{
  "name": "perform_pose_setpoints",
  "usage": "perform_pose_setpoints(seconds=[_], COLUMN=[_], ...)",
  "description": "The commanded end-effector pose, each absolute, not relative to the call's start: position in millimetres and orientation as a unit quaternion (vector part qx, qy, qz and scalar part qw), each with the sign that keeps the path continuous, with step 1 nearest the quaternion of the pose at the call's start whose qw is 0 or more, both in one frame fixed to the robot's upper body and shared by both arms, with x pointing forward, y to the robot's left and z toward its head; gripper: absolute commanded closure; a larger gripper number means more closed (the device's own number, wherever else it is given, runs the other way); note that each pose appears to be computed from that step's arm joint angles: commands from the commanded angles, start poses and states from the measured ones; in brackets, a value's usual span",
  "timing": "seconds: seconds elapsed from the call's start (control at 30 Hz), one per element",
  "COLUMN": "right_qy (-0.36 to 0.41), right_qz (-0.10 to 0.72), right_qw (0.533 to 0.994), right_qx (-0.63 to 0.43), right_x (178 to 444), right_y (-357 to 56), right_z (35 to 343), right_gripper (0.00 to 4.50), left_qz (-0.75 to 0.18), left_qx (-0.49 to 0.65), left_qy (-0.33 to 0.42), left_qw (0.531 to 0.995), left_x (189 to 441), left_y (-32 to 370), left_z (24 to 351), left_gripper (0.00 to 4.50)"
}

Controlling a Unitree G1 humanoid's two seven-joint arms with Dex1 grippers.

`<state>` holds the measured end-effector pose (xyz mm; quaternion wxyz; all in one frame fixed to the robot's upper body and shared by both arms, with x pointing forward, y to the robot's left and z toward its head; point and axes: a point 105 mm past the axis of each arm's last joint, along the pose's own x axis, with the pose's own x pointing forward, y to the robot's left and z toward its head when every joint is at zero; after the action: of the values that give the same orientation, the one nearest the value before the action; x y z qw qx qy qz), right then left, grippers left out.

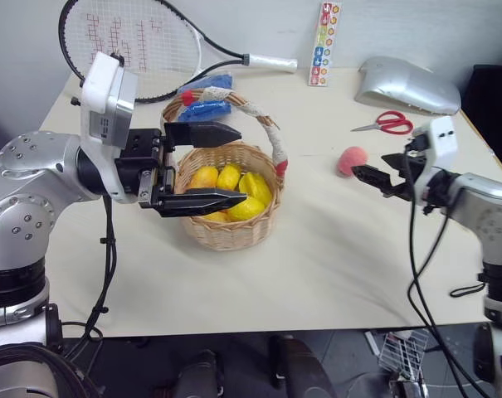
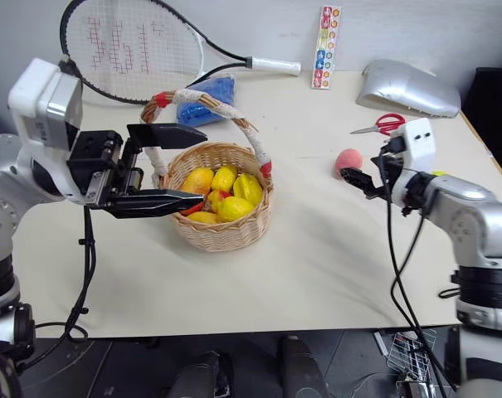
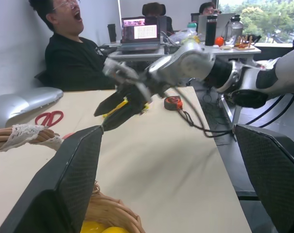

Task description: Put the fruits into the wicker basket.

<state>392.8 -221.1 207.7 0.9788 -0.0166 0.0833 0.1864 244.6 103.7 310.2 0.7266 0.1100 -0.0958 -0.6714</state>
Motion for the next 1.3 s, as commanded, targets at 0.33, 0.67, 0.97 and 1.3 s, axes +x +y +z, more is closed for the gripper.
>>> perform_pose_setpoints(seconds=[0.33,0.67,0.97,1.3], right_qy=[0.037,0.051,0.013,0.059], right_qz=[0.065,0.09,0.278,0.567], right_qw=[0.997,0.994,0.959,0.821], right_qx=[-0.02,-0.019,-0.059,-0.038], right_x=[464,473,418,268], right_y=[-231,-213,-197,-117], right_z=[207,189,212,237], right_gripper=[0.03,1.34,1.98,1.98], left_qz=[-0.661,-0.649,-0.622,-0.608], left_qx=[0.13,0.134,0.123,0.133], left_qy=[-0.107,-0.111,-0.098,-0.071], left_qw=[0.732,0.741,0.767,0.779], left_x=[235,233,234,236], left_y=[108,110,128,146], left_z=[316,321,318,316], left_gripper=[0.0,0.0,0.0,0.0])
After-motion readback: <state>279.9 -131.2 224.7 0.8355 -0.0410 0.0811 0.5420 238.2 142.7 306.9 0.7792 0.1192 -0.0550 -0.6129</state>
